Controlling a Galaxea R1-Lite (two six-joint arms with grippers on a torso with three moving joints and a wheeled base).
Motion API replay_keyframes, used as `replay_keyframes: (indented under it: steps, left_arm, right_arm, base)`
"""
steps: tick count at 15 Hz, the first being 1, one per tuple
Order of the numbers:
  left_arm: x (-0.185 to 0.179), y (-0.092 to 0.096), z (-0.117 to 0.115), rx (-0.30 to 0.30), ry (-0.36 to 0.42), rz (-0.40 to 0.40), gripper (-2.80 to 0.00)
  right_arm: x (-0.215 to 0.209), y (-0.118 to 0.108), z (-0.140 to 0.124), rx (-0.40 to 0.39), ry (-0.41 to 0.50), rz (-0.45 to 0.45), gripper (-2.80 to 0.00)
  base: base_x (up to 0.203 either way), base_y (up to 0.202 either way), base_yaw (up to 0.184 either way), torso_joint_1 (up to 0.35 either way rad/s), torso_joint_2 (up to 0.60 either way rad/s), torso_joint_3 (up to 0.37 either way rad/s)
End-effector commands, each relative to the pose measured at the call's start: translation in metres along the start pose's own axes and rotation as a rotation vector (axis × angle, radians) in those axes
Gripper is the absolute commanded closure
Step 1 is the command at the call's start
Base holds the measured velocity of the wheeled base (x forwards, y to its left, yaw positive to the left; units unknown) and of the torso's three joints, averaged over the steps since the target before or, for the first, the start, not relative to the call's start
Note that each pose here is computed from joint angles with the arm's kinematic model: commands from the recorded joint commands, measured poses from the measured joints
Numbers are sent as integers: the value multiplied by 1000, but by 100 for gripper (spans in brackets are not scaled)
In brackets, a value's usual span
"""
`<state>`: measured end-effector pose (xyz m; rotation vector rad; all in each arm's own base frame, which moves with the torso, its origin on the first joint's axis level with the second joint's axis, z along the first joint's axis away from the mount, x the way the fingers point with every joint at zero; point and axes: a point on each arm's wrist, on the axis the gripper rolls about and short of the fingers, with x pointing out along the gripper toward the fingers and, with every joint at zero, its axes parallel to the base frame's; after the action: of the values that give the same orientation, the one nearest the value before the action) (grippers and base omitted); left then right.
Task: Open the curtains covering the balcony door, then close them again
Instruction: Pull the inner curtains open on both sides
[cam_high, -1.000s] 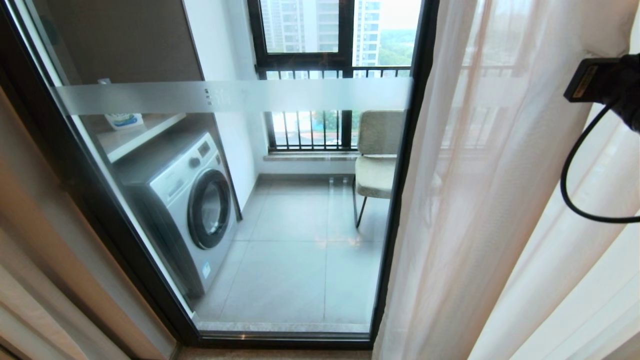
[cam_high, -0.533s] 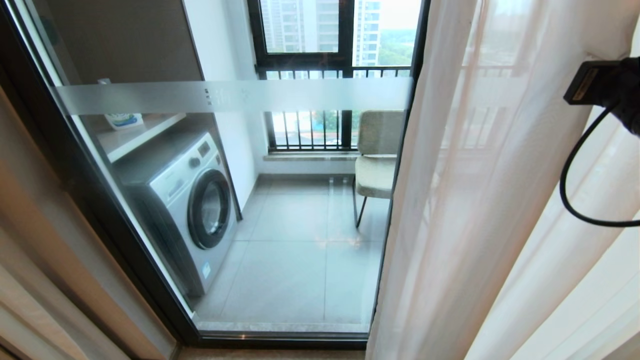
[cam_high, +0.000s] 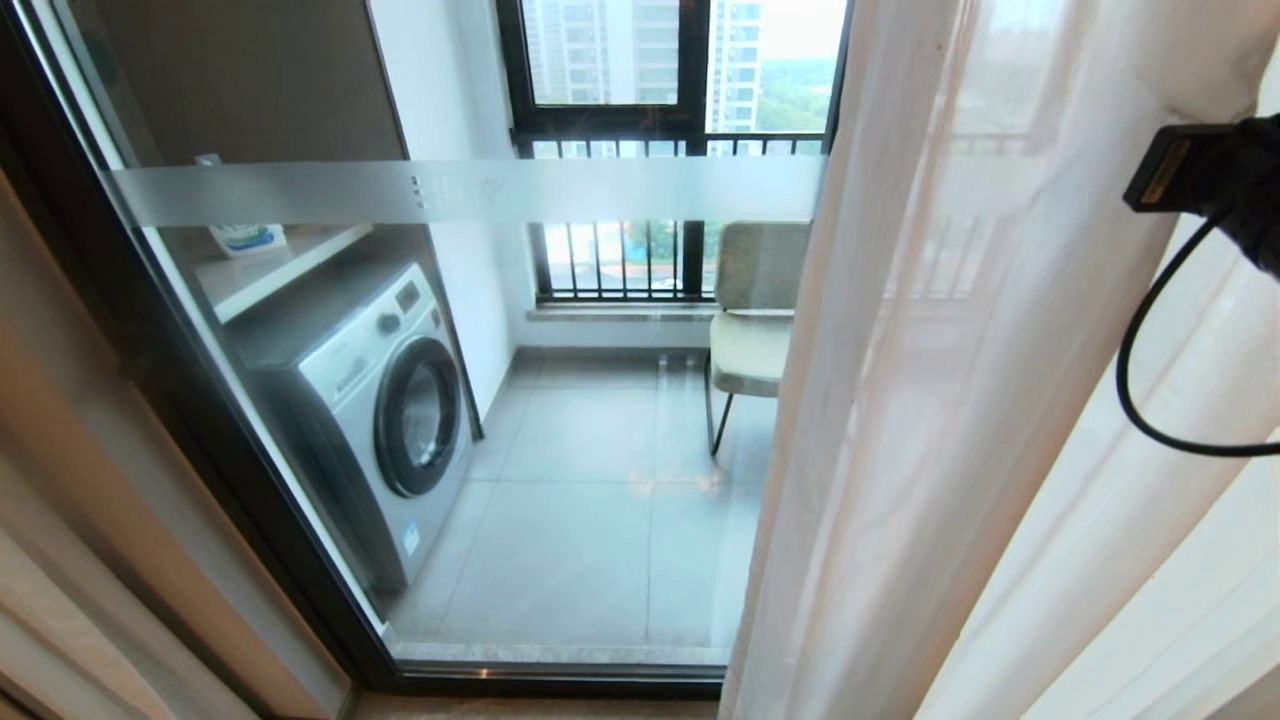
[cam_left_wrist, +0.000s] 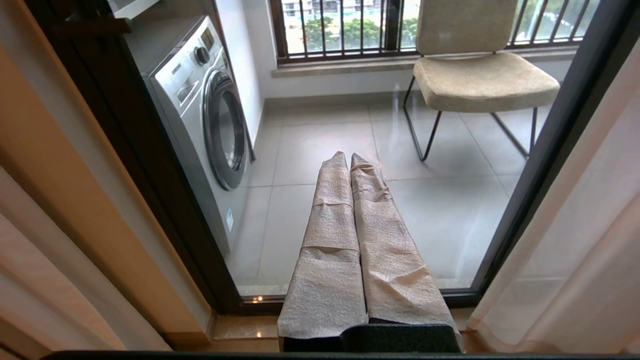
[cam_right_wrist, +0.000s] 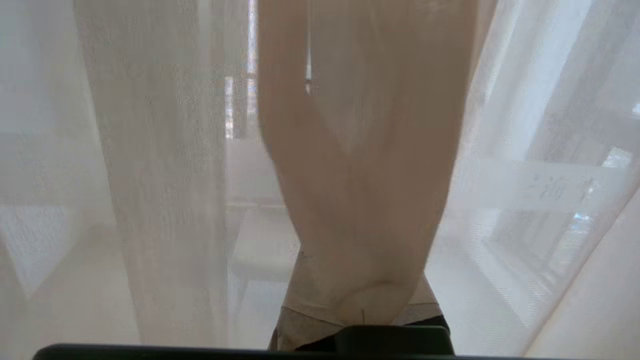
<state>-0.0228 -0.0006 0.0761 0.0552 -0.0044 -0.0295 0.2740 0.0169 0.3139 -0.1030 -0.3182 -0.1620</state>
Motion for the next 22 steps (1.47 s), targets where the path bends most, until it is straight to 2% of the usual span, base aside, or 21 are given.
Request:
replay_keyframes:
  steps: [1, 8, 22]
  left_arm:
    - [0, 0, 0, 0, 0, 0, 0]
    - [0, 0, 0, 0, 1, 0, 0]
    - [0, 0, 0, 0, 1, 0, 0]
  right_arm:
    - [1, 0, 0, -2, -4, -3, 0]
    - [1, -1, 0, -1, -4, -5, 0]
    - [10, -25, -5, -3, 3, -90, 0]
  base:
    - [1, -128, 5, 2, 7, 4]
    - [0, -191, 3, 2, 3, 2]
    - [0, -191, 2, 3, 3, 3]
